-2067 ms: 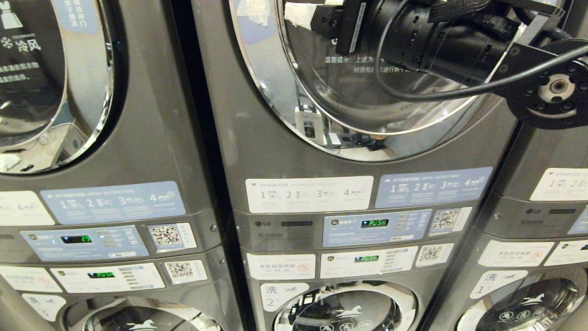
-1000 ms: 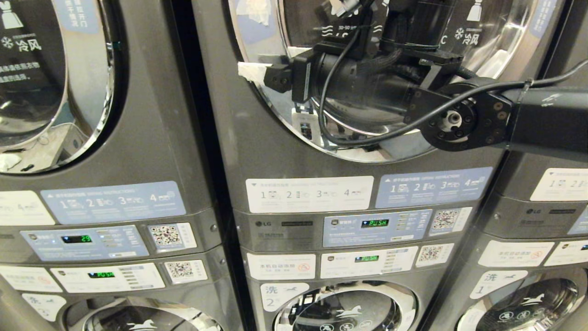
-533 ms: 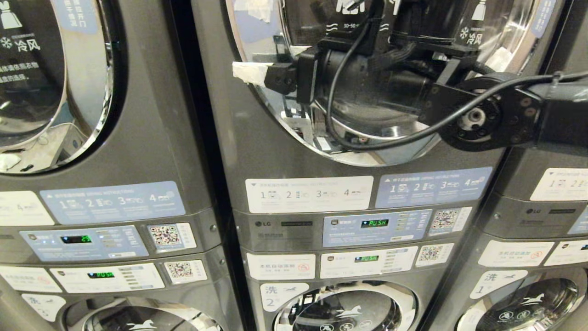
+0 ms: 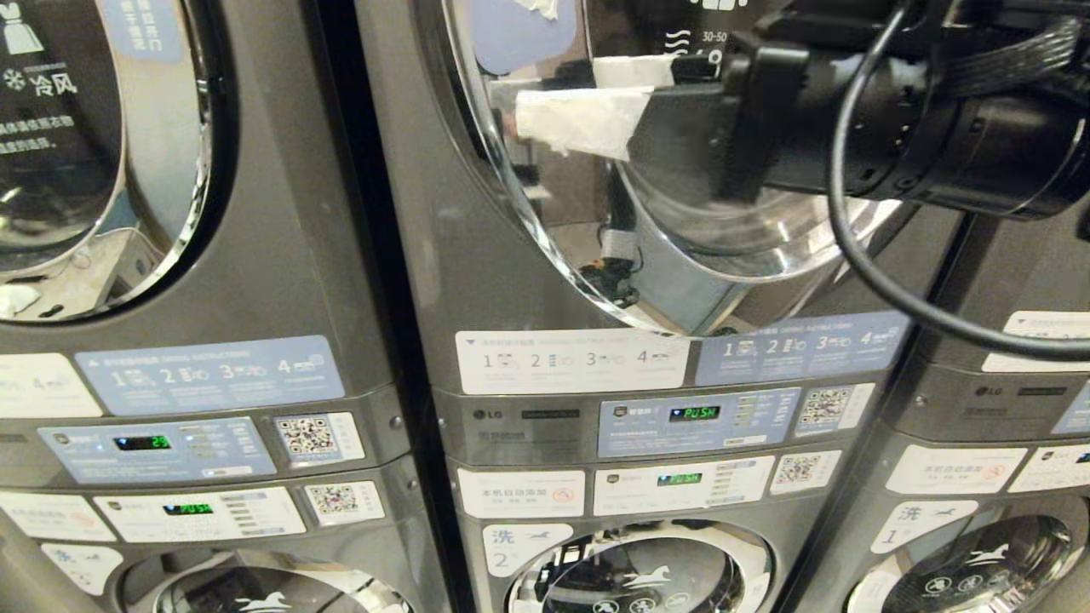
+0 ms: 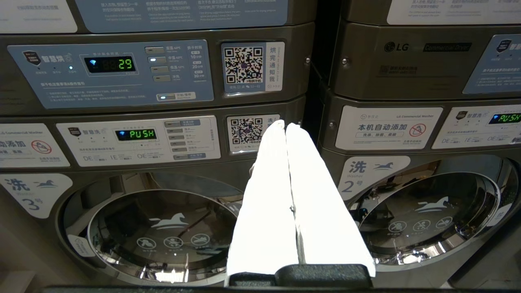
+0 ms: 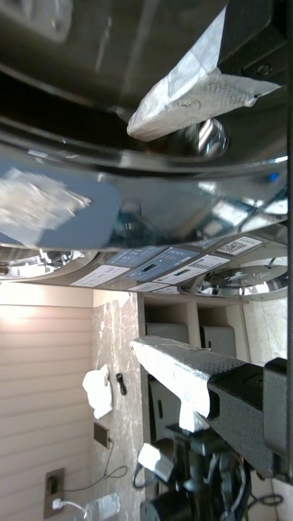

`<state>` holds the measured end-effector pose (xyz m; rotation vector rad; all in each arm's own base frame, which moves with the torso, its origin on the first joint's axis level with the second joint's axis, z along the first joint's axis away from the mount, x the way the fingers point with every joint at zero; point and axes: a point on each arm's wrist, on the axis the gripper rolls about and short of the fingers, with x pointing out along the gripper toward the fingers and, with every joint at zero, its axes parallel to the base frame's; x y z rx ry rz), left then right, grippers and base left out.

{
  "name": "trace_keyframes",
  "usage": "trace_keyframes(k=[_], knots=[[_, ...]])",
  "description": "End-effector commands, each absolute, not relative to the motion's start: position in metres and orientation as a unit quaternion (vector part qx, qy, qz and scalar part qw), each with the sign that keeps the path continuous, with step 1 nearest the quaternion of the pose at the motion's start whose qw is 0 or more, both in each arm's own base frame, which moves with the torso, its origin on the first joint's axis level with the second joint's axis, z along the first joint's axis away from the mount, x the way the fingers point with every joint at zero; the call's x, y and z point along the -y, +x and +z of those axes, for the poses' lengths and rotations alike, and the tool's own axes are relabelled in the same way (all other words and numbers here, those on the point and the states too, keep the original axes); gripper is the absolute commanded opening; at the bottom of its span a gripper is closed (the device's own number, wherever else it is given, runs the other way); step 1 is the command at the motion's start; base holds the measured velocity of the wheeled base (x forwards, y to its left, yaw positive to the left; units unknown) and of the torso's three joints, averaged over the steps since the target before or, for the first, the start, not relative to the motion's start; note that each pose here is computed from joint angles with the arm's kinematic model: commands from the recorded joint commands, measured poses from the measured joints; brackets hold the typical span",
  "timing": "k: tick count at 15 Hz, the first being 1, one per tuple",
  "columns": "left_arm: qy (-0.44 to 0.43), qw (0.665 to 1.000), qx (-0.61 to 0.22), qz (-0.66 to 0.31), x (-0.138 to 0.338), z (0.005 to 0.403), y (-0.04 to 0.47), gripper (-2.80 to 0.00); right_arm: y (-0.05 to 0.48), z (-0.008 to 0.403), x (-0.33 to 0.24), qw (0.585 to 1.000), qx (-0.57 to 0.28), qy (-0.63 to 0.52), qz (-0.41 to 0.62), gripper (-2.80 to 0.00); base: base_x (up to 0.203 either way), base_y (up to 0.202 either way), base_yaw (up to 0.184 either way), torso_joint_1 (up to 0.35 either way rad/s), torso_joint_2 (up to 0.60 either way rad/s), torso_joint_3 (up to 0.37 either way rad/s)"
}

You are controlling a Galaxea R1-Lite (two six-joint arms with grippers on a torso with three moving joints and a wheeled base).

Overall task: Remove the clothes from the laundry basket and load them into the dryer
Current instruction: Open the dryer

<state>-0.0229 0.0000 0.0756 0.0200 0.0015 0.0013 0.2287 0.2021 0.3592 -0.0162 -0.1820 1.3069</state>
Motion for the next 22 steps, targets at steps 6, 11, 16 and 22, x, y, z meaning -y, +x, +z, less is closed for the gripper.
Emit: trace_keyframes(k=[6, 11, 16, 22], knots=[[0.01, 1.0, -0.001, 0.001, 0.0, 0.076, -0.023, -2.8, 0.158, 0.368, -0.142, 0.79, 0.108, -0.002, 0.603, 0.0, 0.0, 0.0, 0.0, 0.0, 0.0, 0.0], [0.01, 1.0, -0.001, 0.001, 0.0, 0.076, -0.023, -2.8, 0.152, 0.368, -0.138, 0.788, 0.112, -0.004, 0.606, 0.0, 0.0, 0.0, 0.0, 0.0, 0.0, 0.0], [0.01, 1.0, -0.001, 0.001, 0.0, 0.076, -0.023, -2.8, 0.132, 0.374, -0.126, 0.78, 0.132, -0.003, 0.612, 0.0, 0.0, 0.0, 0.0, 0.0, 0.0, 0.0], [0.01, 1.0, -0.001, 0.001, 0.0, 0.076, -0.023, -2.8, 0.064, 0.403, -0.067, 0.801, 0.229, 0.014, 0.553, 0.0, 0.0, 0.0, 0.0, 0.0, 0.0, 0.0]])
